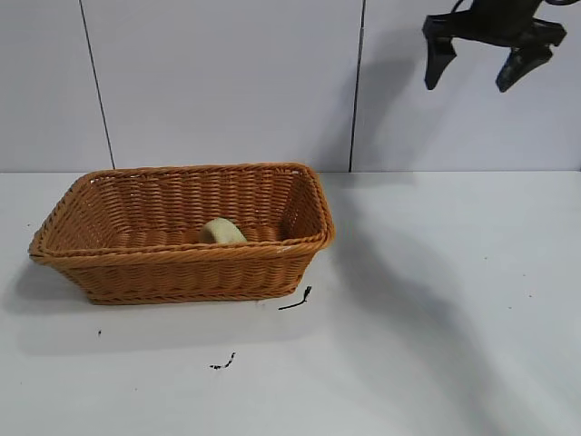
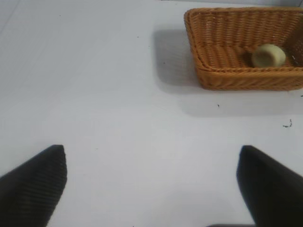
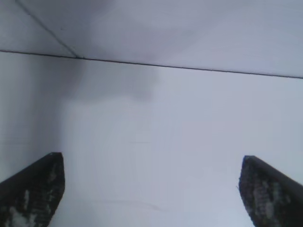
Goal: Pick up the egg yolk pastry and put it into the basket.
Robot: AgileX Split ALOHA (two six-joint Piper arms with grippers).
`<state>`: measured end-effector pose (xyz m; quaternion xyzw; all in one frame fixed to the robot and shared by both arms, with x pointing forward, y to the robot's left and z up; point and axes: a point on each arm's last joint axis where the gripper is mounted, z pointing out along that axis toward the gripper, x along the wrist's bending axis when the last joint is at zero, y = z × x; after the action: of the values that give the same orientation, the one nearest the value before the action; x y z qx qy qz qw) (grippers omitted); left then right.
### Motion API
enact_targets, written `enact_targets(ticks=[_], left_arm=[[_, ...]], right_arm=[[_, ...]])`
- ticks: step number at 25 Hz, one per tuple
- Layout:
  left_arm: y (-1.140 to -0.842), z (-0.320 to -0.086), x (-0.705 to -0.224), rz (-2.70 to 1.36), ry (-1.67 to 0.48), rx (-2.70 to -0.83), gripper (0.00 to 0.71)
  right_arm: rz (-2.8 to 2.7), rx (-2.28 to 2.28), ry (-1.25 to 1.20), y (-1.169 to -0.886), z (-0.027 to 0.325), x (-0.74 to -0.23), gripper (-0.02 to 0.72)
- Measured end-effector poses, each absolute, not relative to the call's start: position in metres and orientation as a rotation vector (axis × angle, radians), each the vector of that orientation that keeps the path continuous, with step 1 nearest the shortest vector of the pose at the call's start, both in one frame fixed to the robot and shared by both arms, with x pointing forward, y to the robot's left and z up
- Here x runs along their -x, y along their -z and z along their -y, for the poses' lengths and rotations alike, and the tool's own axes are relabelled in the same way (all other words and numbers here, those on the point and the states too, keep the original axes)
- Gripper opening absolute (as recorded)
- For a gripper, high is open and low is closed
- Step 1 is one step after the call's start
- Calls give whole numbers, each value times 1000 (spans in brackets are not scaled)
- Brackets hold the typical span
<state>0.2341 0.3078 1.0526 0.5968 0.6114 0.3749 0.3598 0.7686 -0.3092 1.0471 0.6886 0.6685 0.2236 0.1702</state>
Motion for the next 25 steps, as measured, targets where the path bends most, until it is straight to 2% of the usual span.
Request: enact_targets(ticks=[7,11,17,21,25], left_arm=[[-1053,-308,-234,-1576,-967,-1538,696],[-1053,-308,-234,-1576,-967,-1538,696],[-1053,-308,-234,-1576,-967,-1538,696],[-1053,-308,-234,-1576,-967,-1538,696],[-1053,-308,-234,-1576,-967,-1538,696]], right_arm=[[-1993,-1975,-528,-1053,319,-740,691],[-2011,-1981,-497,-1075,318,-709,691],[-2023,-1977,-488,-1117,314,-636,691],[-2033,-1981,-478,-1132,311,-574,691],[-2043,-1974,-471,-1135,307,-505,691]])
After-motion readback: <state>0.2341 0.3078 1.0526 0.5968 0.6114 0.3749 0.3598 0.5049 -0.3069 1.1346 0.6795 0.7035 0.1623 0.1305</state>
